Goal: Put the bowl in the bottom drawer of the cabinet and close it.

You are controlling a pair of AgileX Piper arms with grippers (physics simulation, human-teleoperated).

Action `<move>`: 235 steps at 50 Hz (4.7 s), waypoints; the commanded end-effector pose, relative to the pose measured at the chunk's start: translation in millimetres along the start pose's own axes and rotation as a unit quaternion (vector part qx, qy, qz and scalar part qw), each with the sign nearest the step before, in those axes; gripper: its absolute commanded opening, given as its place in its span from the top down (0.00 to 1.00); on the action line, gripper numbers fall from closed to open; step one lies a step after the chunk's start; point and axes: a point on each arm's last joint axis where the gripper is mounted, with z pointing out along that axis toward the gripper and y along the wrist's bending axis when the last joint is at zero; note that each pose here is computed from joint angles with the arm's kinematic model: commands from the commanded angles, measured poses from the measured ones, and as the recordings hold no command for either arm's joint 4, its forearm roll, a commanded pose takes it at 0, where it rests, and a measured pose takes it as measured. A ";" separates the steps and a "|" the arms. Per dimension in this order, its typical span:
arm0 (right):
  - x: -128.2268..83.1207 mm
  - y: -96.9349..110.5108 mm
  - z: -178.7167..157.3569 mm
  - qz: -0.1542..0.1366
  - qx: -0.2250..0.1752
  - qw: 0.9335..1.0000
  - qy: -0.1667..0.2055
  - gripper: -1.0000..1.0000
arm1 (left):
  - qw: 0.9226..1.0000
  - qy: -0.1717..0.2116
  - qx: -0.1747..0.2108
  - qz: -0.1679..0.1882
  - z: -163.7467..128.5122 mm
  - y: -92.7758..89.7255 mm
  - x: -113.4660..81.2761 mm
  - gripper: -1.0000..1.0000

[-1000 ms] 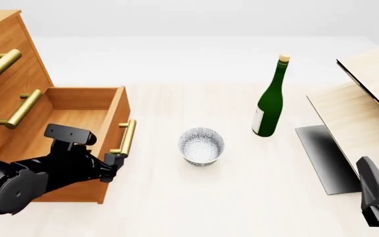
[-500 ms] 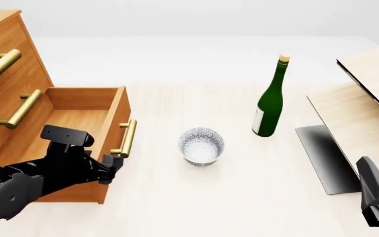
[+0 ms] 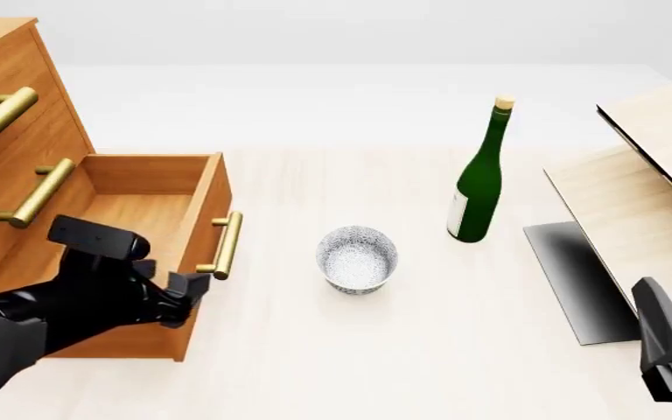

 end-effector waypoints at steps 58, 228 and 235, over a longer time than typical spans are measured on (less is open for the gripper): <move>0.0 0.2 -0.1 0.000 -0.002 1.000 0.000 0.00 | 0.995 -0.097 0.019 0.026 -87.1 -6.2 -23.7 0.00; 0.2 0.2 -0.2 0.000 -0.002 1.000 0.000 0.00 | 0.990 -0.091 0.110 0.008 -7.9 -70.2 -122.0 0.00; 0.2 0.2 -0.2 0.000 -0.002 1.000 0.000 0.00 | 0.990 -0.085 0.108 0.006 -0.8 -71.1 -123.8 0.00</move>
